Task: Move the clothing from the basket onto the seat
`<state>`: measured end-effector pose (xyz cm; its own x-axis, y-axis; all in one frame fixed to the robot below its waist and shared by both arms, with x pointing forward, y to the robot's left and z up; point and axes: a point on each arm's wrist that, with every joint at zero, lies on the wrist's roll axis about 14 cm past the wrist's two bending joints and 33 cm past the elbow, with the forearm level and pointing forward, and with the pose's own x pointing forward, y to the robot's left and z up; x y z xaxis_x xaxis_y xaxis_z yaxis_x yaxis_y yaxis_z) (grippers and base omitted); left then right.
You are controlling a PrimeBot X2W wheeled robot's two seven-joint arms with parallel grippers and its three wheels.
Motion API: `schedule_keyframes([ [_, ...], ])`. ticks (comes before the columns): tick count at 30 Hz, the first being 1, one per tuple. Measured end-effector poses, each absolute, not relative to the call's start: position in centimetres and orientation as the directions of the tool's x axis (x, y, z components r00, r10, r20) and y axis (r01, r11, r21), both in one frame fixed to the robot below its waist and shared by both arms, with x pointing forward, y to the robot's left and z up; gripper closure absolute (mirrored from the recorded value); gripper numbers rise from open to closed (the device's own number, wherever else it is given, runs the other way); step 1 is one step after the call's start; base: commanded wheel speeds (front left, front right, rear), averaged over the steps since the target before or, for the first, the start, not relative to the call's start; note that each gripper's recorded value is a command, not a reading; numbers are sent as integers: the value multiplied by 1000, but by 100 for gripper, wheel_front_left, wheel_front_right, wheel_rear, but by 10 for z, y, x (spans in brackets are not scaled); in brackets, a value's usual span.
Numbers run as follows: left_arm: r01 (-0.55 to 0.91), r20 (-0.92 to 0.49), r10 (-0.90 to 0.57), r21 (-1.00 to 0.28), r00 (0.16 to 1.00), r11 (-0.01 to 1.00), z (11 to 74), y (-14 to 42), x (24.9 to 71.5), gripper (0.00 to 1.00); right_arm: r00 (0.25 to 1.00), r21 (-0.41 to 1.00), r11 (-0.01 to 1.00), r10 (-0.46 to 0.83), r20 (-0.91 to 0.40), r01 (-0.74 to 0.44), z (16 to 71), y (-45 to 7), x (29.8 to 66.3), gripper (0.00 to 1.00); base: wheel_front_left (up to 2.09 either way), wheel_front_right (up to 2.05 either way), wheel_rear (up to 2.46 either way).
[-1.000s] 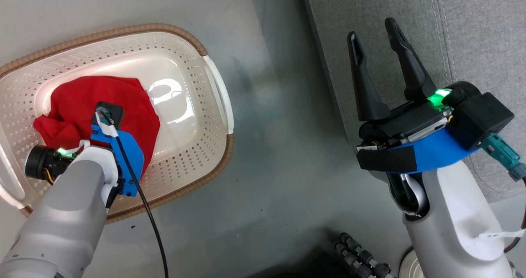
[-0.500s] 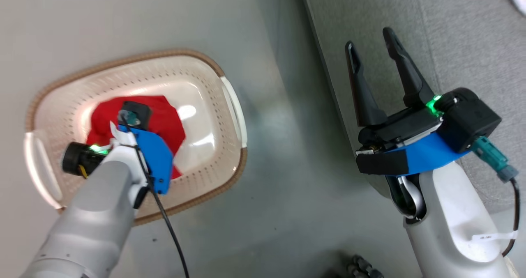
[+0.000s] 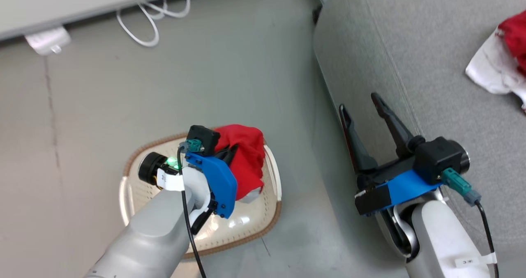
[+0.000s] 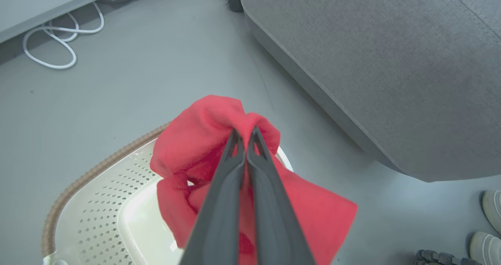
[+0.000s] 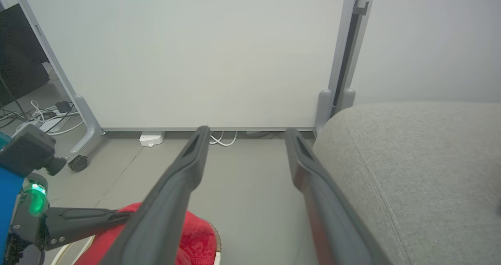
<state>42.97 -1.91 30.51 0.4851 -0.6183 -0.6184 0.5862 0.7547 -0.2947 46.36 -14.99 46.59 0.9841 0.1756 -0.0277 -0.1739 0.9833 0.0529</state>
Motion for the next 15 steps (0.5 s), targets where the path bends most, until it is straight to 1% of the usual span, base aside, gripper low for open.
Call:
schedule_keyframes([
  [6, 641, -449, -678, -259, 582, 722, 385, -33, 433, 100, 979, 54, 977, 205, 13, -206, 496, -136, 441, 0, 0, 0, 0],
  [11, 678, -323, -701, -202, 635, 707, 445, -37, 433, 100, 972, 53, 971, 231, 47, -233, 517, -125, 424, 0, 0, 0, 0],
  [15, 694, -240, -709, -157, 663, 702, 485, -39, 431, 100, 964, 48, 964, 259, 62, -262, 527, -115, 411, 0, 0, 0, 0],
])
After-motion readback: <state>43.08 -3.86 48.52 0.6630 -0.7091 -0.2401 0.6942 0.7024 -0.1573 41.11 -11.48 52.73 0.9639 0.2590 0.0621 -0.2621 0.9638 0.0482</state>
